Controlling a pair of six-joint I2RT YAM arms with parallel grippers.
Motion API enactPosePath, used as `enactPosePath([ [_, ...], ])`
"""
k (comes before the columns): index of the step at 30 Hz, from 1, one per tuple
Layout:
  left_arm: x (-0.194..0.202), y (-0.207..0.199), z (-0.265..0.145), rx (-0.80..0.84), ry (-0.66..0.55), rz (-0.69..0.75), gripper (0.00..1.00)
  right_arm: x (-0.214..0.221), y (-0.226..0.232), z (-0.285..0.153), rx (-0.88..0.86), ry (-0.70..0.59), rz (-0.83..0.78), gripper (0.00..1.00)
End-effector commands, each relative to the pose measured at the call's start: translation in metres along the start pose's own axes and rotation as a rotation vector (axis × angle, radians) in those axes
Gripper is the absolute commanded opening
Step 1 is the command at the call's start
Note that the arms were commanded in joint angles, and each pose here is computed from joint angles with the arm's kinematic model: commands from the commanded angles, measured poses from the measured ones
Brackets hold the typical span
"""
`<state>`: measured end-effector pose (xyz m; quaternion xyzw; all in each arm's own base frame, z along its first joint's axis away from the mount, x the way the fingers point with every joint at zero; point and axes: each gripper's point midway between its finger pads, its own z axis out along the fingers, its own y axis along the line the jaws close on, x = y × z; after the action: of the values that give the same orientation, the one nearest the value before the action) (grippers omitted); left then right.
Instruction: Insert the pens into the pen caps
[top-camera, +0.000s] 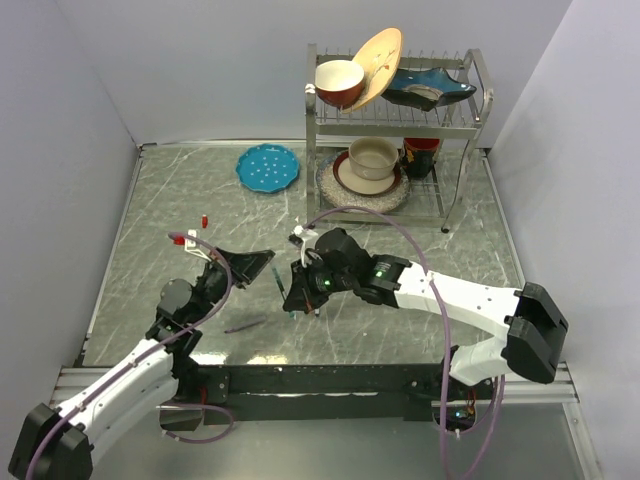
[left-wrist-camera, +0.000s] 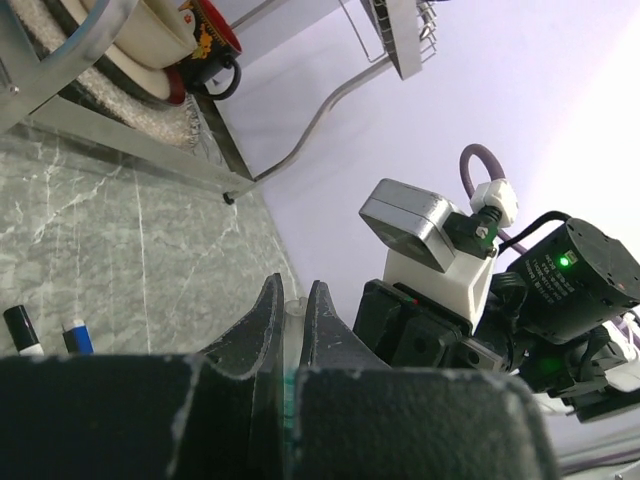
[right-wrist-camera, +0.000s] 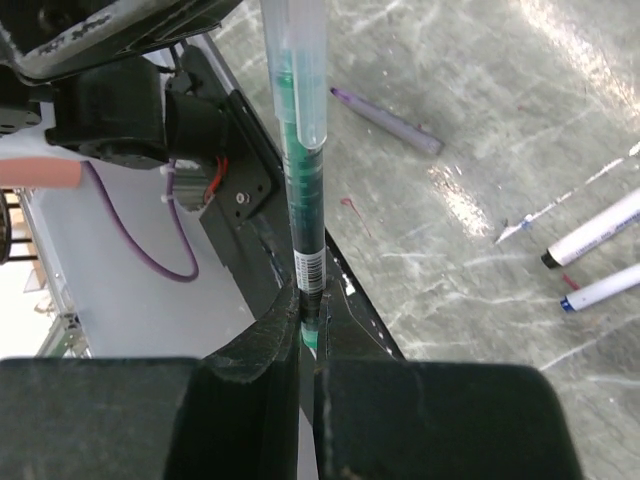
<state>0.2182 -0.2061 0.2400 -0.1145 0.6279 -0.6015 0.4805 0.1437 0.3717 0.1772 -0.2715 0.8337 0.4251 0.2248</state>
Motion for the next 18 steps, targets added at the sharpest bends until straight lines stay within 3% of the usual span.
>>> enactPosePath([
  [1, 0.091, 0.004, -0.033, 0.02, 0.408, -0.089, 0.01, -0.195, 0.038, -0.067, -0.065, -0.675, -0.109, 0.0],
  [8, 0.084, 0.002, -0.027, 0.001, 0.376, -0.084, 0.01, -0.19, 0.034, -0.059, -0.116, -0.665, -0.094, 0.0],
  [15, 0.046, -0.012, -0.003, -0.093, 0.267, 0.023, 0.01, -0.134, 0.021, -0.034, -0.195, -0.533, -0.046, 0.0],
  [16, 0.031, -0.03, 0.004, -0.078, 0.237, 0.05, 0.01, -0.126, 0.023, -0.036, -0.213, -0.515, -0.047, 0.05],
  [18, 0.02, -0.029, 0.008, -0.134, 0.205, 0.089, 0.01, -0.105, 0.019, -0.031, -0.23, -0.465, -0.03, 0.15],
])
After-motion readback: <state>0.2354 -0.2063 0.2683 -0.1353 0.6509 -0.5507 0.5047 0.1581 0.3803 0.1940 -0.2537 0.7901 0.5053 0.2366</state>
